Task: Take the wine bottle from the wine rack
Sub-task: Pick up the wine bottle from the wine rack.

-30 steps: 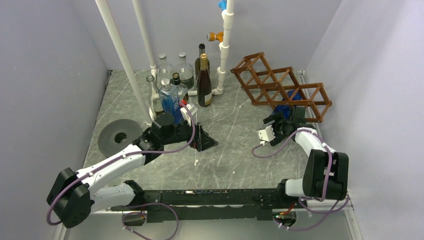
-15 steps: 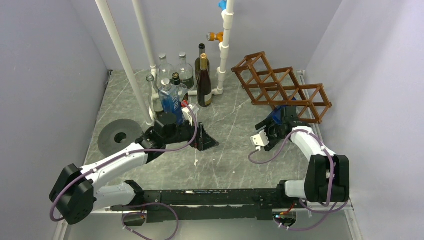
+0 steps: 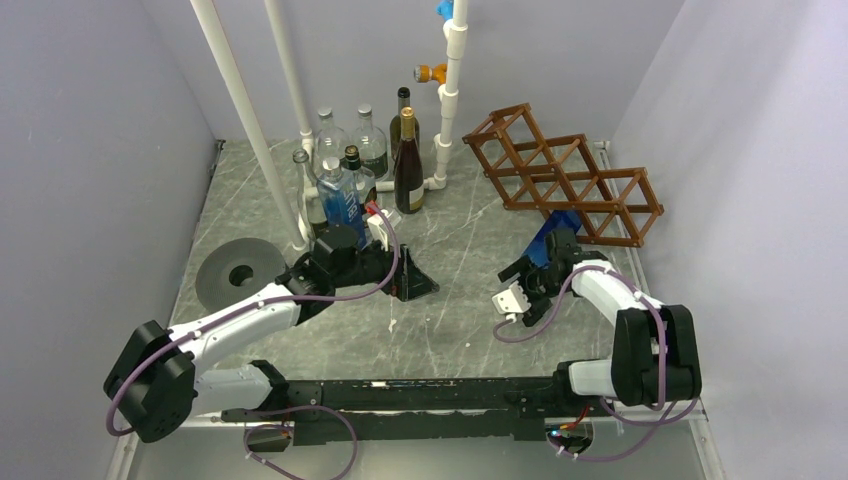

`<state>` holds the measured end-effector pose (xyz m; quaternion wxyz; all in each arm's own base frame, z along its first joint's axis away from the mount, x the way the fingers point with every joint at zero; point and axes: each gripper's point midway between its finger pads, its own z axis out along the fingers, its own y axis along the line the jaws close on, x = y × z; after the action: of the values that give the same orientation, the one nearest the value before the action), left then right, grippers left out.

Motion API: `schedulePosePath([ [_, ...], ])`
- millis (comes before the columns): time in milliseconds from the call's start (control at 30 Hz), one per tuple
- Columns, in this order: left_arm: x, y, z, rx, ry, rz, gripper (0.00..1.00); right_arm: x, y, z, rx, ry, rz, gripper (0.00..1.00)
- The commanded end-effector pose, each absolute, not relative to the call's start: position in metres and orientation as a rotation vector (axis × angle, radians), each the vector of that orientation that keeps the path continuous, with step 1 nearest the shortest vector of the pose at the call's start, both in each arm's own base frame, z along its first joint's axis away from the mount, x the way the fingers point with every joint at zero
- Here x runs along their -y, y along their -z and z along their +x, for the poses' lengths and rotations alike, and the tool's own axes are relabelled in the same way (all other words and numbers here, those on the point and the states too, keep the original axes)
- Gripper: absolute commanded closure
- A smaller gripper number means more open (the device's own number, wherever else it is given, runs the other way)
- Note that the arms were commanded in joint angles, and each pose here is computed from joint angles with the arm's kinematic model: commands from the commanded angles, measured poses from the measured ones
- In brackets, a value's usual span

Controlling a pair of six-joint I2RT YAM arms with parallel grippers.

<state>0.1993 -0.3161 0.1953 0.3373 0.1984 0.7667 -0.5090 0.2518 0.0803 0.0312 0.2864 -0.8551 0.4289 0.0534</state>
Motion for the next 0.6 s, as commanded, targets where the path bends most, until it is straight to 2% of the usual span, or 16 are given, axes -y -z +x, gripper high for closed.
schedulePosePath([
  [0,0.325,-0.221,0.202,-1.904,1.365,0.538,0.00,-0.090,-0.017,0.222,-0.811,-0.214,-2.471,0.16],
  [200,0.325,-0.218,0.202,-1.913,1.365,0.540,0.01,-0.088,-0.020,0.219,-0.861,-0.236,-2.470,0.08],
  [567,0.321,-0.212,0.199,-1.925,1.356,0.539,0.01,-0.060,-0.037,0.254,-1.034,-0.091,-2.414,0.10],
])
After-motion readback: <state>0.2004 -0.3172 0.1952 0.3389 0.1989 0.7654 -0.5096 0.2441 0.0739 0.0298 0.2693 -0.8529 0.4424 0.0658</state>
